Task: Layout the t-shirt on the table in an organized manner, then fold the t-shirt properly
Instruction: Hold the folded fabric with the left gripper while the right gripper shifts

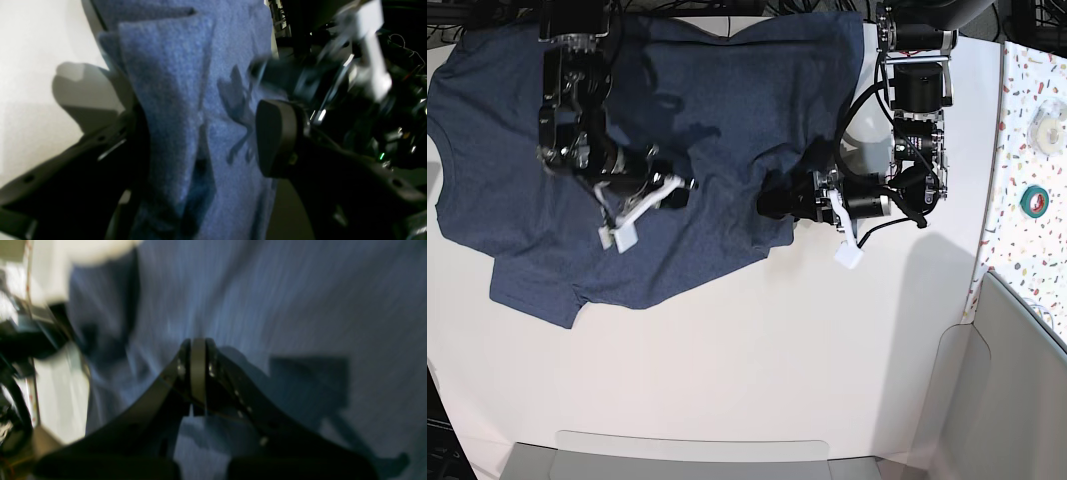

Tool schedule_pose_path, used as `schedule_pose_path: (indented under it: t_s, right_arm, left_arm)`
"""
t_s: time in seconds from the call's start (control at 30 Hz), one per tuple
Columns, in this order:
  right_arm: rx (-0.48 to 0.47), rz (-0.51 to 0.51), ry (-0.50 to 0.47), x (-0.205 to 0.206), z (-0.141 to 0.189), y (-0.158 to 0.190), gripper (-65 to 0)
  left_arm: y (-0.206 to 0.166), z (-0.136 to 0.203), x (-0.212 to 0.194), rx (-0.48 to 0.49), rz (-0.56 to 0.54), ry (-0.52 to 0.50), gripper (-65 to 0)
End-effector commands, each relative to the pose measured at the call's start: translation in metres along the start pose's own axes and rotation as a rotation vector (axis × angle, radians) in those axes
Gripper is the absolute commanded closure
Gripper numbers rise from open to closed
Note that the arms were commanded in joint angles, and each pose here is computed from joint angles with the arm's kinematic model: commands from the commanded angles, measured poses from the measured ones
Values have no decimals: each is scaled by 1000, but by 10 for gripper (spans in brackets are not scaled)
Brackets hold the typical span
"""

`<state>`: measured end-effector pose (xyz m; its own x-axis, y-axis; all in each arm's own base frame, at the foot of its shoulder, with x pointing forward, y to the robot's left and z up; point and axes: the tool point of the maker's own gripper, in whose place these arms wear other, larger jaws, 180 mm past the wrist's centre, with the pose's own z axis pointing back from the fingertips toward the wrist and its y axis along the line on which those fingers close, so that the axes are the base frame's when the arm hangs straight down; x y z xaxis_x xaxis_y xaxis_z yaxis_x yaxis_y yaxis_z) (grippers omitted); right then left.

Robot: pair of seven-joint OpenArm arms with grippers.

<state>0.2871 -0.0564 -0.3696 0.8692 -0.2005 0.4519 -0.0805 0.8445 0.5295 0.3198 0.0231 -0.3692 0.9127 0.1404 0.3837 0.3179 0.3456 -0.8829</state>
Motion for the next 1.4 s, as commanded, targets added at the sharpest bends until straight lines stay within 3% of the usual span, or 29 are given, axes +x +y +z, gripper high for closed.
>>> schedule_pose_path:
  t_s: [0.0, 0.3, 0.43, 0.63, 0.77, 1.03, 1.23, 1.37]
  right_arm:
    - [13, 13, -16, 4, 2, 4, 0]
    - [-34, 25, 161, -43, -19, -20, 0]
    - [-55, 13, 189, -49, -21, -31, 0]
    - [-68, 13, 185, -47, -19, -37, 0]
    - [-65, 20, 180, -43, -20, -35, 0]
    - [-66, 18, 175, -41, -20, -37, 0]
    - [-69, 1, 194, -48, -24, -40, 0]
    - [-77, -4, 179, -49, -27, -45, 0]
  left_arm:
    - [-4, 0, 6, -5, -15, 1, -422]
    - [4, 9, -5, 22, -3, 14, -422]
    - [1, 24, -7, 61, -69, 22, -402]
    - [-7, 9, -29, 53, -122, 145, -355]
    - [-12, 0, -32, 34, -130, 162, -355]
    - [-26, -18, -32, -17, -125, 148, -355]
    - [-36, -19, -5, -26, -176, 118, -355]
    - [-41, -15, 22, -35, -184, 46, -355]
